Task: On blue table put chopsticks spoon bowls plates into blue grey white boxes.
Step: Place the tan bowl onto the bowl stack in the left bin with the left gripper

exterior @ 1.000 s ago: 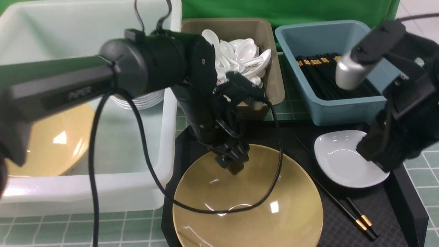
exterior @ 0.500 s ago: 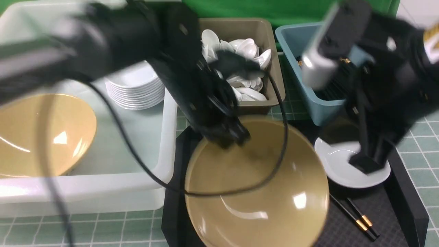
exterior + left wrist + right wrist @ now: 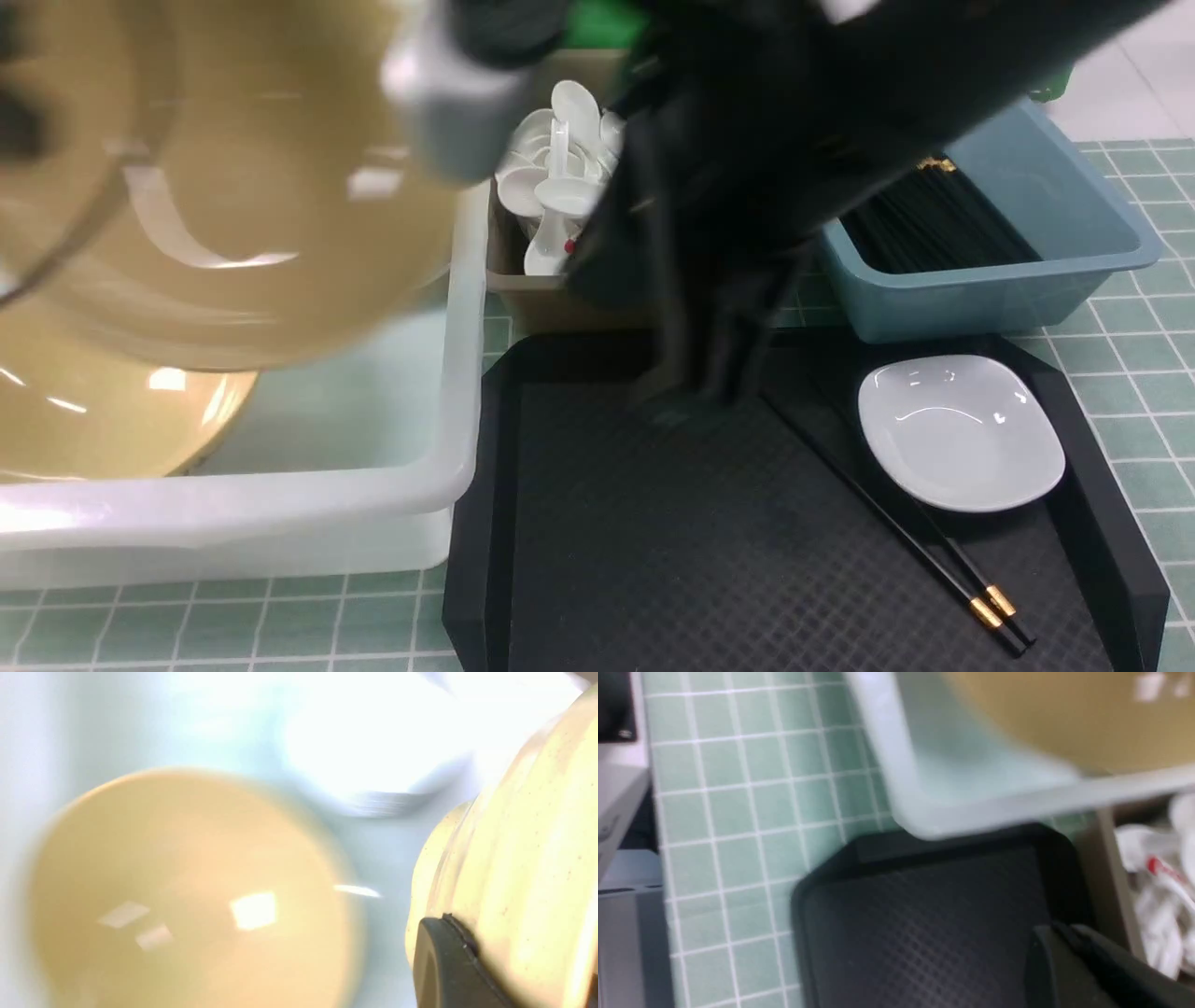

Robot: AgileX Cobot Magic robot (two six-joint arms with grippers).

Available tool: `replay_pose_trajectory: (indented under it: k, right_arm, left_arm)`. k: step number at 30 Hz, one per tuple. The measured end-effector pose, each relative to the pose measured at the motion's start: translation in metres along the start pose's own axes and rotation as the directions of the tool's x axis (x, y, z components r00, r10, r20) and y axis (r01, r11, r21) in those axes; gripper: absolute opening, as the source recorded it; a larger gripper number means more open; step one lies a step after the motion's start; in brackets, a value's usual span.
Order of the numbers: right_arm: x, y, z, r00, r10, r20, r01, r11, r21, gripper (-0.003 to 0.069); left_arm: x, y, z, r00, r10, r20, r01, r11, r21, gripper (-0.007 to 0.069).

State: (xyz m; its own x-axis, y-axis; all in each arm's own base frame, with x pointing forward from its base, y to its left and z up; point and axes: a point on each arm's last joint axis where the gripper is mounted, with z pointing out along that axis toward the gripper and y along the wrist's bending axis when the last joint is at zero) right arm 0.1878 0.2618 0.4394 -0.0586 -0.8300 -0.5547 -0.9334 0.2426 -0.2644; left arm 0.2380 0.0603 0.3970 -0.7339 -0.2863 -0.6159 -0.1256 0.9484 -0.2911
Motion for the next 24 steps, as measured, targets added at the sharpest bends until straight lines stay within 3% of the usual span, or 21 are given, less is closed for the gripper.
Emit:
replay_pose_trajectory:
  k: [2, 7, 20, 24]
  right_arm:
    - [-0.004, 0.003, 0.008, 1.0, -0.028, -0.009, 0.028, 1.0, -0.014, 0.0047]
    - [-0.006, 0.002, 0.015, 0.998, -0.058, -0.019, 0.058, 0.998, -0.013, 0.0047]
    - [-0.007, 0.001, 0.016, 0.996, -0.091, -0.004, 0.091, 0.996, -0.005, 0.0048]
    - [-0.007, 0.001, 0.017, 0.996, -0.094, -0.006, 0.094, 0.996, -0.006, 0.0048]
  left_arm:
    - [0.012, 0.045, 0.006, 0.99, -0.139, 0.001, 0.138, 0.987, -0.085, 0.0006]
    - [0.025, 0.085, 0.033, 0.968, -0.252, 0.012, 0.251, 0.957, -0.148, 0.0006]
    - [0.03, 0.125, 0.098, 0.934, -0.337, -0.116, 0.316, 0.934, -0.167, 0.0029]
    - [0.031, 0.129, 0.103, 0.938, -0.321, -0.129, 0.298, 0.939, -0.173, 0.0075]
